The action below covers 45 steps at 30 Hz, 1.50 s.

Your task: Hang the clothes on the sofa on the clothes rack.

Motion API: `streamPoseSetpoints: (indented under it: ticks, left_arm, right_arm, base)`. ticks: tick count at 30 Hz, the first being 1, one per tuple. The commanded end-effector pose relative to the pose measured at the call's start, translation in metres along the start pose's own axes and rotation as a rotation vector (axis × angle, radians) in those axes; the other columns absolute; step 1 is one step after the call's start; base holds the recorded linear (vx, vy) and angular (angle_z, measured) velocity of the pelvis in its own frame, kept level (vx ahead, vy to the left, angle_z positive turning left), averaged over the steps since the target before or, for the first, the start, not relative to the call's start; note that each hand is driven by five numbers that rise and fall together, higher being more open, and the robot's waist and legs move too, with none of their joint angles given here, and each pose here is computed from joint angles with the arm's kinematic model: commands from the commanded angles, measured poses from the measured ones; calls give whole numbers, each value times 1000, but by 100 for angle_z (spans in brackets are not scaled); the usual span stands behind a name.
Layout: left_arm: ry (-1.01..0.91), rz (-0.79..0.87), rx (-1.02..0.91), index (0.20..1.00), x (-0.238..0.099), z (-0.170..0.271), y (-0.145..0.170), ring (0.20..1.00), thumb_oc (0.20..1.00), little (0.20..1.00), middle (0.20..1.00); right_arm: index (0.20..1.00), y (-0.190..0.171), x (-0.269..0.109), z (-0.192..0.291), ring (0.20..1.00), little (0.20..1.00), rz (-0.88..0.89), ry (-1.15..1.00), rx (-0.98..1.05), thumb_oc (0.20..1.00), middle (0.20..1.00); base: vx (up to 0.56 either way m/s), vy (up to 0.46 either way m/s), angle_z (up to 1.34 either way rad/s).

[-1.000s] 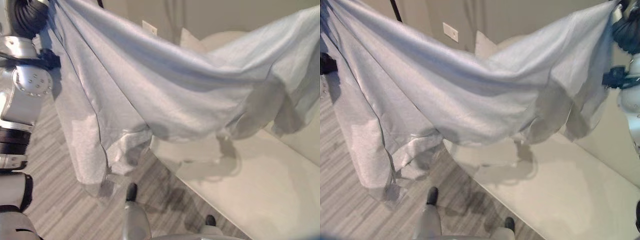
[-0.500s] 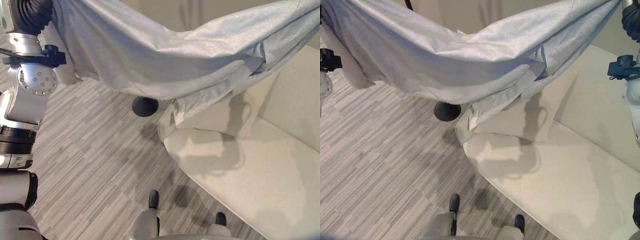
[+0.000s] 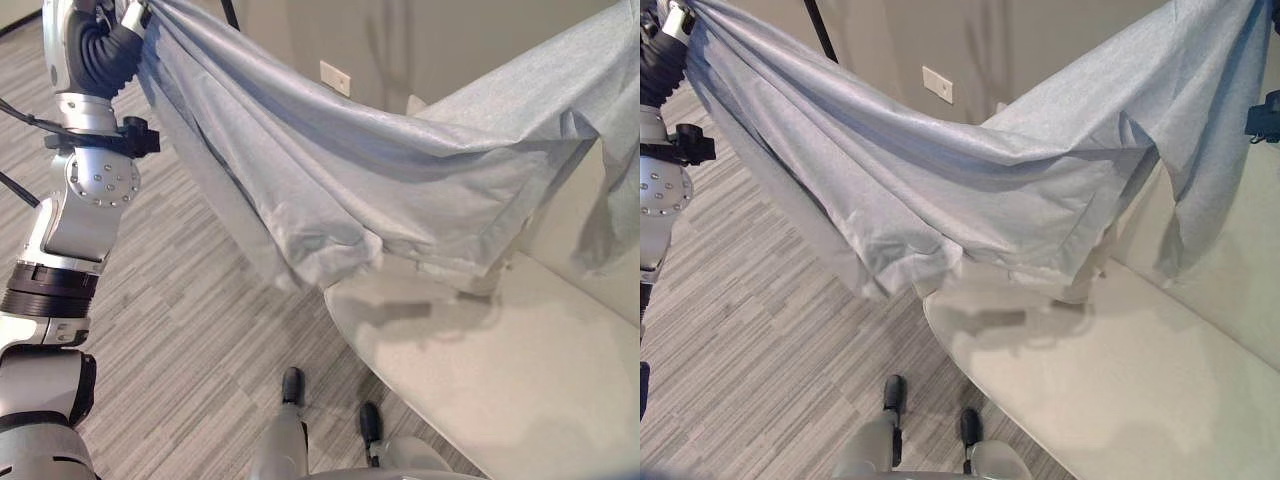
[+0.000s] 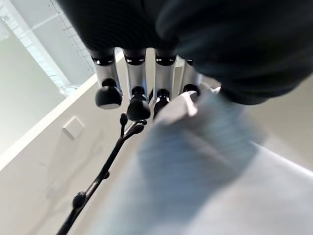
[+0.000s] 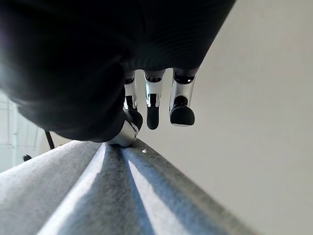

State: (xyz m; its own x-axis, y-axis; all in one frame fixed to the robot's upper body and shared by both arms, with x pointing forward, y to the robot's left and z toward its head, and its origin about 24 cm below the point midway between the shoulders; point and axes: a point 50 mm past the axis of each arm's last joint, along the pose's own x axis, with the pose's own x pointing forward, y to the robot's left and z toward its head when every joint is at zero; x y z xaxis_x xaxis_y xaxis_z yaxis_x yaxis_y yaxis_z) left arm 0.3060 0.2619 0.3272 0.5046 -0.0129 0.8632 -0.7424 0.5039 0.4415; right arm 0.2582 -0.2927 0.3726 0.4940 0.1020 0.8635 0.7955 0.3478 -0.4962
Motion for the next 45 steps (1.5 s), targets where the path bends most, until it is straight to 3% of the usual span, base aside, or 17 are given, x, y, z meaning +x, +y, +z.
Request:
streamPoseSetpoints:
  ticks: [1,11,26,34,45]
  left_arm:
    - [-35,133,-82,200,13,11,16,200,200,200,200]
    - [-144,152,-32,200,22,31,31,200,200,200,200]
    - [-90,88,-152,200,12,32,4,200,200,200,200]
    - [-108,122,-110,200,22,28,18,200,200,200,200]
    - [-200,170,-71,200,27,43,39,200,200,200,200]
  right_arm:
    - [200,-25,4,5,200,200,-87,-46,-47,200,200]
    - [200,-12,1,6,200,200,-127,-18,12,200,200]
    - [200,-25,6,7,200,200,-104,-44,10,200,200]
    - [200,-39,8,3,200,200,-149,-39,-39,200,200]
    - [200,-22,11,15,200,200,-165,-63,15,200,200]
  base:
    - [311,310,-27]
    - [276,489,-52]
    - [127,146,19]
    - [222,181,10]
    - [204,307,-51]
